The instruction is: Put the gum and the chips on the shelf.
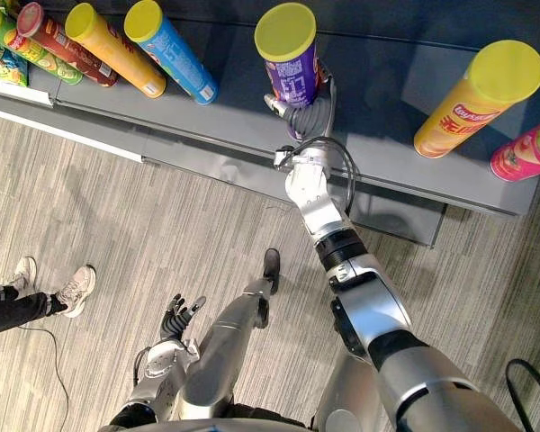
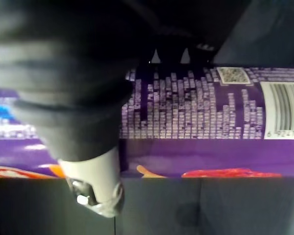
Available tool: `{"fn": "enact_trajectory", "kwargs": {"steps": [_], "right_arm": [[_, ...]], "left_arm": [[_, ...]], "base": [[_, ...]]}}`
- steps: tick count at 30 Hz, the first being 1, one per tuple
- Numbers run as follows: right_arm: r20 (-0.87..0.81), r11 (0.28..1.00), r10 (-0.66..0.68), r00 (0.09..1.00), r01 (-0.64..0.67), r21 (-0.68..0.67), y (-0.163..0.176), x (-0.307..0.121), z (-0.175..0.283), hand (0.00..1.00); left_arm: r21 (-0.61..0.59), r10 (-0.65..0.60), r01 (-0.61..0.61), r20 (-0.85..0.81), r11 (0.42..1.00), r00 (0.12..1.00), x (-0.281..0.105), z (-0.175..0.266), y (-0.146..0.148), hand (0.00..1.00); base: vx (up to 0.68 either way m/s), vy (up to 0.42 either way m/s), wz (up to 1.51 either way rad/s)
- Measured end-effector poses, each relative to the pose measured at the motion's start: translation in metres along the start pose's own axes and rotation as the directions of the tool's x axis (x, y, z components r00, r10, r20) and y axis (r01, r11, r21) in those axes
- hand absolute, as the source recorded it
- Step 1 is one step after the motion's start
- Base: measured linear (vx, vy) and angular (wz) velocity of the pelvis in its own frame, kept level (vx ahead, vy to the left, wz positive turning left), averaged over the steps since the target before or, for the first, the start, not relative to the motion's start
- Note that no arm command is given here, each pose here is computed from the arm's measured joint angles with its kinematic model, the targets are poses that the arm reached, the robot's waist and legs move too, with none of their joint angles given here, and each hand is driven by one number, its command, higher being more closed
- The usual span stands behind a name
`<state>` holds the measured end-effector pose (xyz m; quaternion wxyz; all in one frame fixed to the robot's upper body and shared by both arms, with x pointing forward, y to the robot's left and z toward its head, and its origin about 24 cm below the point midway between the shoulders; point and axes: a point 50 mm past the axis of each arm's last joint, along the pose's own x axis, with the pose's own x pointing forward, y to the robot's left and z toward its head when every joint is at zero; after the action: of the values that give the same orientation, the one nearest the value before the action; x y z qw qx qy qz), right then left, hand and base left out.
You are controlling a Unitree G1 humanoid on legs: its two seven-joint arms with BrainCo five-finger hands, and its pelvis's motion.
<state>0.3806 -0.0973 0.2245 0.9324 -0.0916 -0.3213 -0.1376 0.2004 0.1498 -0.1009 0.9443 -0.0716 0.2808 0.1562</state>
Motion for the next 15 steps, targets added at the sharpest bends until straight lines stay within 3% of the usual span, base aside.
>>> {"fn": "enact_trajectory", "kwargs": {"steps": [15], "right_arm": [[0.062,1.000,0.001,0.998,-0.002,0.028,0.003,0.013,0.020,1.00]], "left_arm": [[-0.018,0.005,-0.004,0.015,1.000,1.000,0.000,0.007,-0.005,0.00]], "base": [[0.02,-0.030,0.02]]}}
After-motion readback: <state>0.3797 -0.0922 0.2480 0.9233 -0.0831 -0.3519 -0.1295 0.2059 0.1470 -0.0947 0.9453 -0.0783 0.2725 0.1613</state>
